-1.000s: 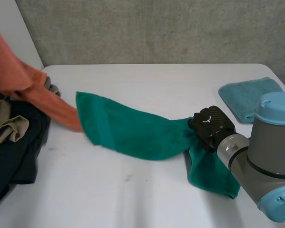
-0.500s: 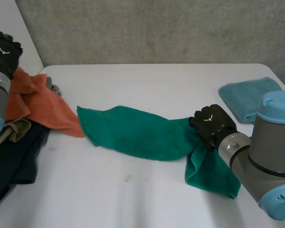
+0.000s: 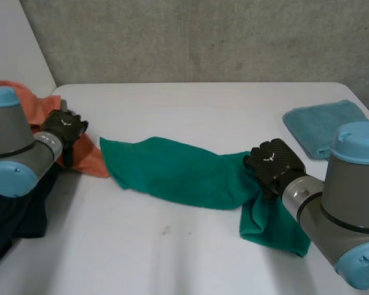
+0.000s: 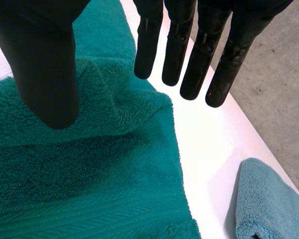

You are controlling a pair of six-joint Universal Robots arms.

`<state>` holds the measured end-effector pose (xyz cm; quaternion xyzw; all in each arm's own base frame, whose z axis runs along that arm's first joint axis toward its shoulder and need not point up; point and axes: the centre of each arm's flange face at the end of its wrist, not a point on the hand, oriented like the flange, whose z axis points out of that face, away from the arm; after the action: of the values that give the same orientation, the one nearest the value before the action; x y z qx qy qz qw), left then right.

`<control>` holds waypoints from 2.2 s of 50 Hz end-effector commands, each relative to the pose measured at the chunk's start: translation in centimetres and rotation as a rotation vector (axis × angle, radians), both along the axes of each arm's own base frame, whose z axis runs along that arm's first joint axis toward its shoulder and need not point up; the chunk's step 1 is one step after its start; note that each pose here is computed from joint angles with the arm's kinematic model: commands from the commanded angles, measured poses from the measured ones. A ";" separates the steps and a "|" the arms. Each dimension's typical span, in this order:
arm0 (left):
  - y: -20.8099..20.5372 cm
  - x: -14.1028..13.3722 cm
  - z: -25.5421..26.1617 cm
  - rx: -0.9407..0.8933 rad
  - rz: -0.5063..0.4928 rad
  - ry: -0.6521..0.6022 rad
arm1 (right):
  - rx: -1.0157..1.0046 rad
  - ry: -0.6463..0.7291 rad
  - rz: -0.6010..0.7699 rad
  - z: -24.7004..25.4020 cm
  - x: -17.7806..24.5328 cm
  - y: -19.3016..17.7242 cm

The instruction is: Fold the laundry.

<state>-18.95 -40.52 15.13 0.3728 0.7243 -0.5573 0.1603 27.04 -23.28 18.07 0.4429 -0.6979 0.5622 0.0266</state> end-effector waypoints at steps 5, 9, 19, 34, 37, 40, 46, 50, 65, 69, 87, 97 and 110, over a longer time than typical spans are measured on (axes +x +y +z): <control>-2.0 1.4 -1.4 -0.078 0.049 -0.118 | 0.000 0.000 0.001 -0.1 0.0 0.0; -2.0 1.4 -1.8 -0.070 0.055 -0.125 | 0.000 0.000 0.001 -0.1 0.0 0.0; -3.0 3.2 4.9 -0.311 0.189 -0.146 | 0.001 0.001 0.002 -0.2 0.0 0.1; -1.4 5.4 1.1 -0.155 0.159 -0.441 | 0.000 0.000 0.002 -0.1 0.0 0.1; -1.4 5.2 1.5 -0.167 0.165 -0.423 | -0.006 -0.005 0.000 0.1 0.0 0.0; -1.3 5.2 2.6 -0.191 0.181 -0.395 | -0.012 -0.024 -0.009 0.5 0.0 -0.1; -0.1 3.7 6.9 -0.282 0.198 -0.234 | -0.020 -0.157 -0.078 2.7 -0.8 -1.0; 2.2 0.9 9.4 -0.326 0.148 -0.119 | -0.008 -0.279 -0.126 4.2 -1.6 -1.9; 12.3 -11.8 5.6 -0.111 -0.181 0.190 | 0.094 -0.239 -0.197 8.8 -4.7 -2.4; 12.6 -13.8 2.8 -0.059 -0.224 0.168 | 0.152 -0.136 -0.161 7.5 -5.3 -1.8; 11.0 -13.7 -3.7 0.050 -0.193 0.105 | 0.311 -0.307 -0.160 -1.5 -4.6 -1.3; 11.1 -13.6 -4.6 0.071 -0.191 0.084 | 0.304 -0.311 -0.137 -3.3 -3.2 -2.1; 14.1 -11.2 4.6 -0.064 -0.158 0.034 | 0.017 -0.256 -0.047 6.7 -3.8 -0.7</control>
<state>-32.01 -28.49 12.77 0.4436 0.6917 -0.5620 0.0944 23.82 -25.61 18.10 0.3107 -0.7663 0.5540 -0.0967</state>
